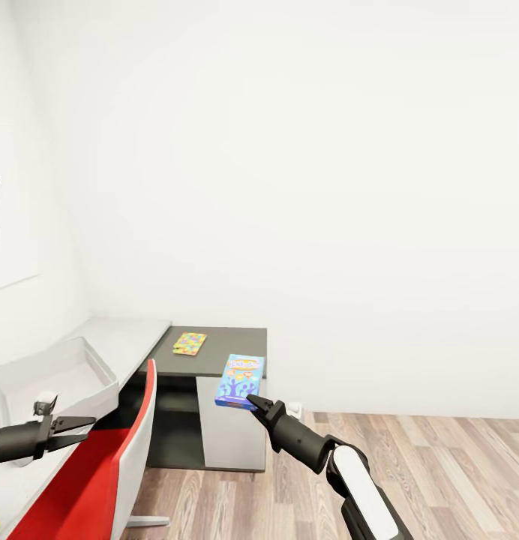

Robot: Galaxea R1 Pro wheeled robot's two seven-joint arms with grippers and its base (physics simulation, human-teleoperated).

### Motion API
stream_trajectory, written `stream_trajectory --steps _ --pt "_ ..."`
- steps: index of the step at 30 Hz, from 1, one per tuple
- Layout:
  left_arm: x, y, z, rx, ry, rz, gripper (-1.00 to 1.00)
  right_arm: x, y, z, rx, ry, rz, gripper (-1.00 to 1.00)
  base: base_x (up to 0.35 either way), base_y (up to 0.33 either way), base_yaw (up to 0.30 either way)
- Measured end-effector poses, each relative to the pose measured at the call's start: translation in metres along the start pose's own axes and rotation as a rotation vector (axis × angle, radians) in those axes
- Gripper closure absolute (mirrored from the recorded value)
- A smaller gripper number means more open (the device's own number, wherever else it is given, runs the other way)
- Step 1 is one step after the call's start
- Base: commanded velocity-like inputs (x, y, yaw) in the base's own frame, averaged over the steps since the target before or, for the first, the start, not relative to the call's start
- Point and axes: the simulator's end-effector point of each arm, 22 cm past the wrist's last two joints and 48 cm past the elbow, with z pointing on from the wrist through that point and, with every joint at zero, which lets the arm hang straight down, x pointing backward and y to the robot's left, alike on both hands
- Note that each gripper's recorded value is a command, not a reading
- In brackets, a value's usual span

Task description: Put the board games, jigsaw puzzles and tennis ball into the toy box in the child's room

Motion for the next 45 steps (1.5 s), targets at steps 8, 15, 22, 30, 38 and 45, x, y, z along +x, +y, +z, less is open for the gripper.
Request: stream_trajectory --steps 8,15,22,30,38,45 --pt "0.000 0.000 0.001 0.002 0.000 0.001 -1.00 0.000 0.000 0.000 -0.001 0.000 0.000 1.00 0.000 0.000 0.004" --pt "0.000 -0.001 0.001 0.003 0.000 0.001 -1.00 -0.005 0.020 -0.002 -0.038 -0.010 -0.023 1.00 0.000 0.000 0.000" --pt "0.000 -0.001 0.001 0.003 -0.001 0.001 -1.00 -0.051 0.059 -0.012 0.011 -0.064 -0.243 1.00 0.000 0.000 0.000" --pt "0.000 0.000 0.001 0.002 -0.001 0.001 -1.00 -0.076 0.140 -0.003 -0.058 0.006 -0.378 1.00 0.000 0.000 0.000" --pt "0.000 0.000 0.000 0.001 -0.001 0.001 -1.00 -0.089 0.157 -0.008 -0.090 -0.011 -0.374 1.00 0.000 0.000 0.000" --pt "0.000 0.000 0.000 0.001 -0.002 0.001 -1.00 -0.084 0.162 -0.005 -0.105 -0.007 -0.366 1.00 0.000 0.000 0.093"
